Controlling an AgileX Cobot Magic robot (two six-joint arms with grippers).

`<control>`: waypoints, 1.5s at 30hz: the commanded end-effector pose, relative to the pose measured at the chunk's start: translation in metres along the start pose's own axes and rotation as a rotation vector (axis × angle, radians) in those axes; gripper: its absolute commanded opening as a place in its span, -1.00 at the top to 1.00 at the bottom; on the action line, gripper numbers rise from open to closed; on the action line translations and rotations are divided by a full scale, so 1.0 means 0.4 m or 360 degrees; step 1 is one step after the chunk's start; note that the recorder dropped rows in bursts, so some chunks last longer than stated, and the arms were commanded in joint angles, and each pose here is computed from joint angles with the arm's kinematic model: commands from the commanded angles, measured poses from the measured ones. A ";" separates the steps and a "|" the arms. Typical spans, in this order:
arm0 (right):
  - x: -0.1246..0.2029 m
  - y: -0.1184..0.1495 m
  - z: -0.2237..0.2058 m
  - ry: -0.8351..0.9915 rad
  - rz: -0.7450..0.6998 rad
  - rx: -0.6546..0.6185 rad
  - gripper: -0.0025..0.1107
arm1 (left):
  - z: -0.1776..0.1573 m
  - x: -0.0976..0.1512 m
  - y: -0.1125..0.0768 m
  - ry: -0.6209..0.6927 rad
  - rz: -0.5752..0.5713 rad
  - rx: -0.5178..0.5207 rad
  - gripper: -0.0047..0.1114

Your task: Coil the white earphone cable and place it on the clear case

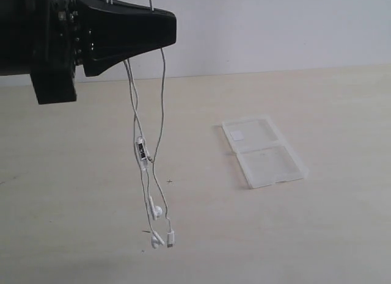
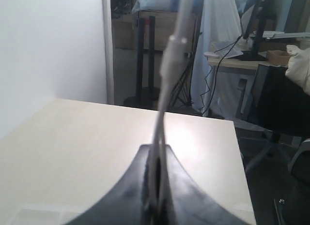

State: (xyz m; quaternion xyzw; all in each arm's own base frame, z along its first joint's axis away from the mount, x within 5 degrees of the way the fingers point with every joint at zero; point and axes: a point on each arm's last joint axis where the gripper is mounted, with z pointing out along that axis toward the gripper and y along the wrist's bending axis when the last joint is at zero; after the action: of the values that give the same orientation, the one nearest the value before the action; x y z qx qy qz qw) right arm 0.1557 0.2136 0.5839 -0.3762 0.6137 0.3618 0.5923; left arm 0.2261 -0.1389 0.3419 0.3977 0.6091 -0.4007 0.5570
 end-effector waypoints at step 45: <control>0.006 -0.039 -0.145 0.0329 -0.0070 0.0497 0.96 | -0.073 -0.053 0.008 0.0130 0.0121 -0.0598 0.92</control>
State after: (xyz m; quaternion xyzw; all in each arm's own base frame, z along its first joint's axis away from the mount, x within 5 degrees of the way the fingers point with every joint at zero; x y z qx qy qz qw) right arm 0.1455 0.1609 0.5818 -0.3389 0.7052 0.2153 0.5844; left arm 0.2256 -0.1141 0.3577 0.3301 0.6843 -0.2537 0.5987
